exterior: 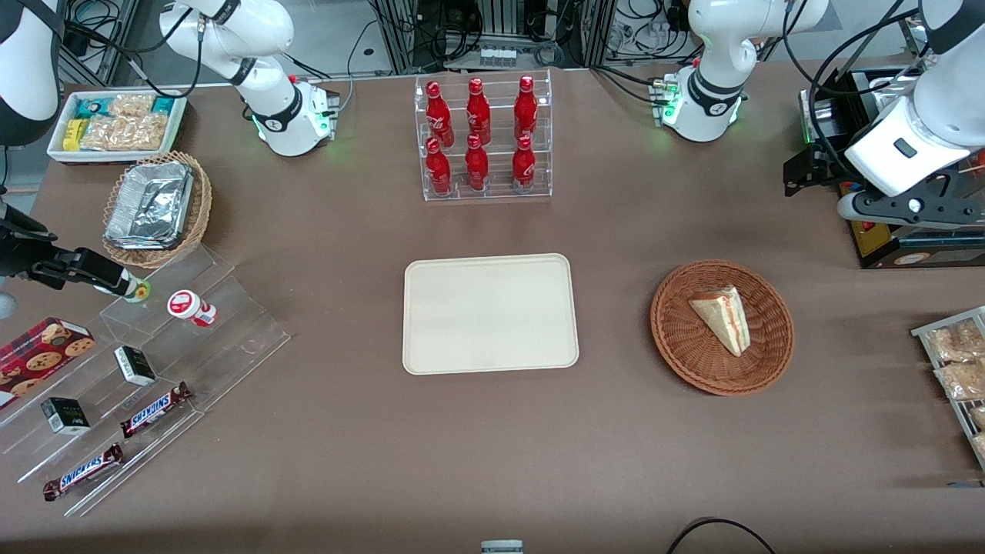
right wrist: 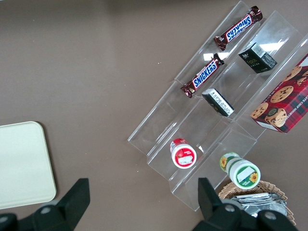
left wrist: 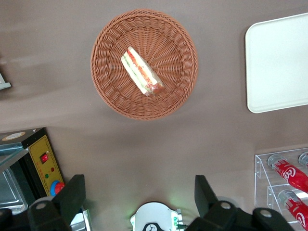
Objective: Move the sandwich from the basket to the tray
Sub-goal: 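Move the left gripper down over the wrapped sandwich in the wicker basket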
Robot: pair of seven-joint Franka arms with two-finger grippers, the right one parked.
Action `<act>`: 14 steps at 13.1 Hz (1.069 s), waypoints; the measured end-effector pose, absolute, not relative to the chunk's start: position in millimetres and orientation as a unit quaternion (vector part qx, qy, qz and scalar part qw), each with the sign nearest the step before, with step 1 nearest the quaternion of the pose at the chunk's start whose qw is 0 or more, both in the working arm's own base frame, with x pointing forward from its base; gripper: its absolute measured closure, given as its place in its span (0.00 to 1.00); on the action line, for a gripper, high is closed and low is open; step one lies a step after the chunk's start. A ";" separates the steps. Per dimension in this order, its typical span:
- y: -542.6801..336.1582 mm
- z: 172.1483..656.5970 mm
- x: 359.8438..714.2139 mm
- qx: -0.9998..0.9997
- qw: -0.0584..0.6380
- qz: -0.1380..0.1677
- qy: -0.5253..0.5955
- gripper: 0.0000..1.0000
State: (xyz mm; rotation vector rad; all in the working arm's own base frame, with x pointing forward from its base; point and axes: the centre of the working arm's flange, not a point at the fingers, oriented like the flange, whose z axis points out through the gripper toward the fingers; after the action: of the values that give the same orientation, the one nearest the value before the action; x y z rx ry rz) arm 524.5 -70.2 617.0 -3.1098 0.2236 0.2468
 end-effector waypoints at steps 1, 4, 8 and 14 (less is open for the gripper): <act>-70.5 615.3 526.4 -0.994 0.007 0.078 0.072 0.00; -72.0 604.4 532.8 -0.994 0.006 0.081 0.073 0.00; -72.8 549.5 548.2 -0.994 0.004 0.075 0.073 0.00; -69.6 450.8 560.9 -0.996 -0.001 0.055 0.070 0.00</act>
State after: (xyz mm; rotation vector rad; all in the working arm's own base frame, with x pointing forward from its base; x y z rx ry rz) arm 560.9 -69.6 450.8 -3.1315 0.2191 0.1740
